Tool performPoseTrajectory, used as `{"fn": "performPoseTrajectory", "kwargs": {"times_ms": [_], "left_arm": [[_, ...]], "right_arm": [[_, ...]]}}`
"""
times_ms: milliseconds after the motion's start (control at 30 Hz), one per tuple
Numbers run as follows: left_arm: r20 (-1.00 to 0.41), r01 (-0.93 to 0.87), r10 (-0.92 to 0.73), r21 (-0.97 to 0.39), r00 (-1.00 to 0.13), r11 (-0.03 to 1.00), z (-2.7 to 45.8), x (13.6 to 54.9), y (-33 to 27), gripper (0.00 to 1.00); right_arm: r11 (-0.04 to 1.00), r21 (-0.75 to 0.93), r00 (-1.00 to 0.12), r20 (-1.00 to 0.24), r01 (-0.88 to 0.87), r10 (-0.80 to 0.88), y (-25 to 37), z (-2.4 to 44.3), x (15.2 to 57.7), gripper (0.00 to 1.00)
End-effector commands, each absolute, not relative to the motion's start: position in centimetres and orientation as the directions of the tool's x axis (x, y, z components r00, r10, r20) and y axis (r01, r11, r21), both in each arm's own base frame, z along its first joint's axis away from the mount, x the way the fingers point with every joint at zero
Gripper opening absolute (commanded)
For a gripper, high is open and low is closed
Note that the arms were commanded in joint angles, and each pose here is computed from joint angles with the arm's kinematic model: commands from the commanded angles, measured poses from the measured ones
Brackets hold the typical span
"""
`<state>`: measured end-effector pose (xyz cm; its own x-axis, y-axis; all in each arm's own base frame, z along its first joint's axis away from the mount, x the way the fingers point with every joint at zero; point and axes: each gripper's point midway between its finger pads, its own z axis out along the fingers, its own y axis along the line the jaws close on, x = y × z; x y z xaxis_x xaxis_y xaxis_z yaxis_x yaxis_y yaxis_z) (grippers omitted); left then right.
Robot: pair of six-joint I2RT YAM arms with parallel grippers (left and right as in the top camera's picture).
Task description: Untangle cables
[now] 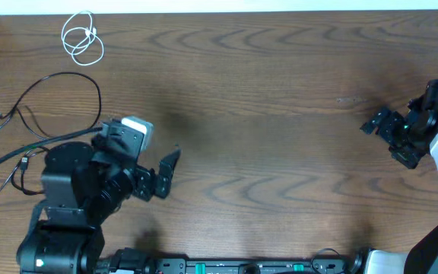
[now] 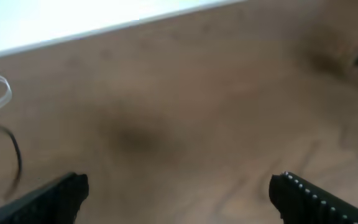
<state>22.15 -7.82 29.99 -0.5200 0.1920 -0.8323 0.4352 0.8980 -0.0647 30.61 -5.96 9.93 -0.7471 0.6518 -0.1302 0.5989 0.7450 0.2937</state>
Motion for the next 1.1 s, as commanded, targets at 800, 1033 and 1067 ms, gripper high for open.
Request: {"fn": "performPoseTrajectory", "kwargs": {"times_ms": [800,1033,1067], "left_arm": [[-0.875,0.407,0.12,-0.094,-0.47,0.909,24.2,20.0,-7.6,0.98],[-0.948,0.277,-0.045,-0.137,-0.315,0.951,23.4,21.3,-5.9,0.98],[-0.949,0.25,-0.072,-0.153,-0.308,0.956,23.1,21.5,-5.5,0.98]], "right_arm": [[0.754,0.291,-0.749,-0.153,0.589,0.644,-6.3,10.4,30.7,0.99],[0.754,0.291,-0.749,-0.153,0.589,0.644,-6.3,10.4,30.7,0.99],[0.754,0.291,-0.749,-0.153,0.589,0.644,-6.3,10.4,30.7,0.99]]}}
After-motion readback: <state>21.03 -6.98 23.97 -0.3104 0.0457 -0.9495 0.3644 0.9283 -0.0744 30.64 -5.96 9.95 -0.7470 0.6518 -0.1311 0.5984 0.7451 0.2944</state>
